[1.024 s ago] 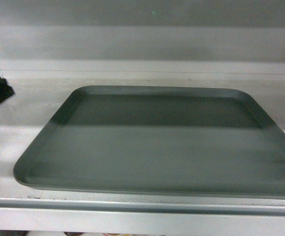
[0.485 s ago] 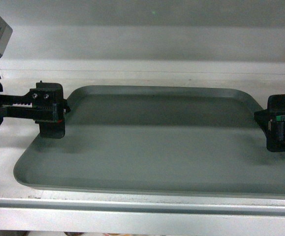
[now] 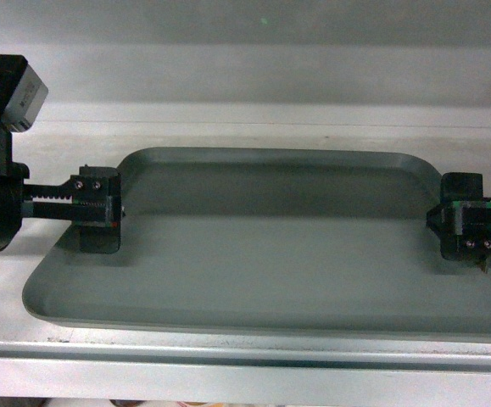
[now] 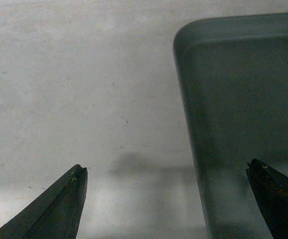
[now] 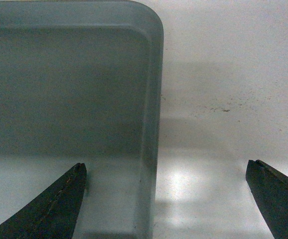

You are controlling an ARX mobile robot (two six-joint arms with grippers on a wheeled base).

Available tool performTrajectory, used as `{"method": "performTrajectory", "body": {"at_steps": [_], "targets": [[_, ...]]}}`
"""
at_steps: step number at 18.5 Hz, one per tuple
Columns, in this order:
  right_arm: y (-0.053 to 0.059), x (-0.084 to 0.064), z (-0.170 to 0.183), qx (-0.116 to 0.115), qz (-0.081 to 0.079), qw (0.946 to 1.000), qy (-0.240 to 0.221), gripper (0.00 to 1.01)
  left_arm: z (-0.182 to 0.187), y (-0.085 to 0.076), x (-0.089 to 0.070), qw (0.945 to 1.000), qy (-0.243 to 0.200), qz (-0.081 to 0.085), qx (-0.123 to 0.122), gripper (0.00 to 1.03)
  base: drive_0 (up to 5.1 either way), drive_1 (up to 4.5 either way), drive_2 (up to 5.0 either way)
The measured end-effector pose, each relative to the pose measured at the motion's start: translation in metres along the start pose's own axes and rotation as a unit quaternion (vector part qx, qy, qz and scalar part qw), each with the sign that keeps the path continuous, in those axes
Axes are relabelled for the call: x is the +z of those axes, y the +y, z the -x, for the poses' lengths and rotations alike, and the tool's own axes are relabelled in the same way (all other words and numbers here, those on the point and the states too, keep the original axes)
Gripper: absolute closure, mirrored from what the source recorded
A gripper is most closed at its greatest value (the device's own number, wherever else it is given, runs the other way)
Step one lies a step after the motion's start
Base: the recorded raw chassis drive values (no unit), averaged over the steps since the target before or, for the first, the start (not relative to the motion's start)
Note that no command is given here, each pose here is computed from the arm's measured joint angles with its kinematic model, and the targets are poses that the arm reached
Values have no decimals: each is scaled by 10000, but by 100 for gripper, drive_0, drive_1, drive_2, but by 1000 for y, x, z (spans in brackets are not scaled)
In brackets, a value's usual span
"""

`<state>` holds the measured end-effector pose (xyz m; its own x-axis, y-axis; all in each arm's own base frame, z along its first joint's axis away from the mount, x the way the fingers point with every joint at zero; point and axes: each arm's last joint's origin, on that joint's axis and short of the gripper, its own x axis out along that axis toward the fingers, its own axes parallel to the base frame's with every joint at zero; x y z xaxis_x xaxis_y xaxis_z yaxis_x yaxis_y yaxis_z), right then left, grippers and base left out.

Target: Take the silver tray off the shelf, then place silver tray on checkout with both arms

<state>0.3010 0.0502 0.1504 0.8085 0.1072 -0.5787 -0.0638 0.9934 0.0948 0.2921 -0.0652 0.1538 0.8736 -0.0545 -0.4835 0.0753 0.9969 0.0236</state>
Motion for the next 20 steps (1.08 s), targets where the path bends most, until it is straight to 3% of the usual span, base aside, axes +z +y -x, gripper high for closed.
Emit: {"method": "performTrajectory", "body": {"at_steps": [3,10,11,17,20], "targets": [[6,1,-3,-9,18,10000,76,3,-2,-6,-4,9999,68,-56,-51,5,0,0,0],[10,1,-4,-104,-26,9999,75,3,-3,-7,-7,10000,60,-3,-28,5,0,0,0],[12,1,-4,-115,-20,9999,62,4,-3,-7,-8,10000,56,-27,-31,9,0,0,0],[19,-1,-4,-21,-19,10000,-11,52,0,-12,-6,9998,-77,-153,-98,58,0,0,0],[20,-3,-4,-114,-10,9999,-78,78,1,-14,-5,9997,-100,-163,-130,83,0,0,0]]}}
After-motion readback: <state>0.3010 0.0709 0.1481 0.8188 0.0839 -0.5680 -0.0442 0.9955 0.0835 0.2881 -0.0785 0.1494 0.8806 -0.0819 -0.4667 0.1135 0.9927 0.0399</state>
